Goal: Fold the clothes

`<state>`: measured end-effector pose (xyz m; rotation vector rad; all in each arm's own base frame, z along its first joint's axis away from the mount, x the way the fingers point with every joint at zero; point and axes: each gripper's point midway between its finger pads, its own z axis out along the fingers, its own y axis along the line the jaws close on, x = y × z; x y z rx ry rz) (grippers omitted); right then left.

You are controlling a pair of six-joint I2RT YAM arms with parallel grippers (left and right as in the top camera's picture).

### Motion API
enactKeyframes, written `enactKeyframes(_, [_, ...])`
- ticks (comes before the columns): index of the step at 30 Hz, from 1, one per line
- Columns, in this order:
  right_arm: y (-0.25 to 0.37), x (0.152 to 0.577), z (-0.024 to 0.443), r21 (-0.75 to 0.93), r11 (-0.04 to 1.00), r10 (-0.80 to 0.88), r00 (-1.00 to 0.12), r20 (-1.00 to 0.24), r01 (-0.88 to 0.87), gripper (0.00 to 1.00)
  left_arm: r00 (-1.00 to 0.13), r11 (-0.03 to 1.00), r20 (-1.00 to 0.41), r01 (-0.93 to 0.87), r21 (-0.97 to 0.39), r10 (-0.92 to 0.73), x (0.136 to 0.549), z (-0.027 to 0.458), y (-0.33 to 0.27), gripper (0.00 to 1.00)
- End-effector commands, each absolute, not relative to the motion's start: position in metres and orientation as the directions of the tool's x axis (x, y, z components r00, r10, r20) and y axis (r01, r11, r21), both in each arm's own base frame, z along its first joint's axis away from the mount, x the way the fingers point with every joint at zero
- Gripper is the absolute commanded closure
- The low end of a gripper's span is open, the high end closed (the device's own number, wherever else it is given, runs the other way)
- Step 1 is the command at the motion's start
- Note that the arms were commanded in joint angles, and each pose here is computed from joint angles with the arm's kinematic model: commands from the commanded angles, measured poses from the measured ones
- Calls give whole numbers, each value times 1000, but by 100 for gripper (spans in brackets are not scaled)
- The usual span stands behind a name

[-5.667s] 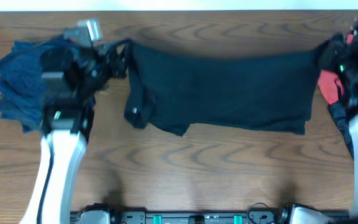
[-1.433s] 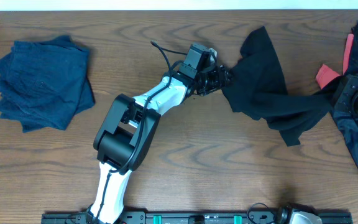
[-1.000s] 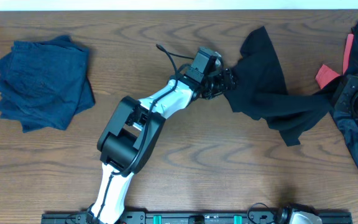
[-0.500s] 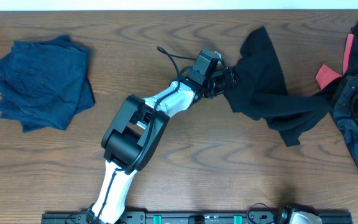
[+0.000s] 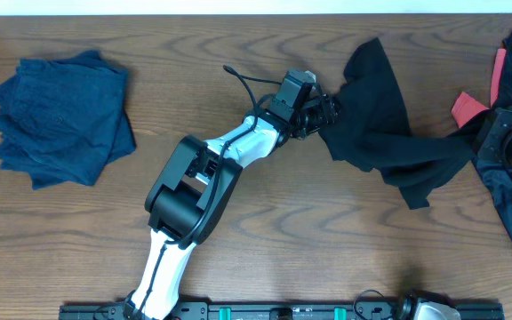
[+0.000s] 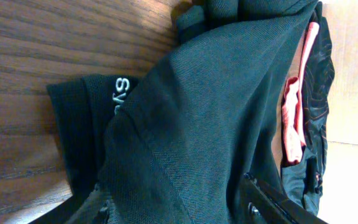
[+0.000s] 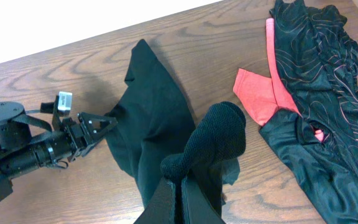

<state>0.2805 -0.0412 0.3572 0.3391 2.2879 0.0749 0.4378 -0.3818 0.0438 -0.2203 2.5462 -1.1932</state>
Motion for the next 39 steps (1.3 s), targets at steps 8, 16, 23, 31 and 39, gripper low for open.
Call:
enactKeyframes(8, [-38, 280, 361, 150, 968, 245, -637, -731, 201, 99, -933, 683, -253, 12, -731, -254, 439, 25, -377, 62])
enactKeyframes(16, [-38, 280, 361, 150, 968, 245, -637, -731, 201, 99, -942, 700, -225, -14, -714, -249, 436, 1, -374, 75])
enactKeyframes(23, [-38, 280, 361, 149, 968, 245, -637, -731, 201, 99, -943, 648, -244, 40, -761, -228, 444, 16, -376, 94])
enactKeyframes(31, [-44, 281, 360, 123, 967, 239, -638, -732, 222, 99, -931, 665, -363, 242, -707, -48, 442, 46, -348, 94])
enactKeyframes(39, [-60, 298, 338, 71, 957, 253, -684, -684, 283, 99, -850, 726, -526, 346, -595, -26, 444, 168, -254, 94])
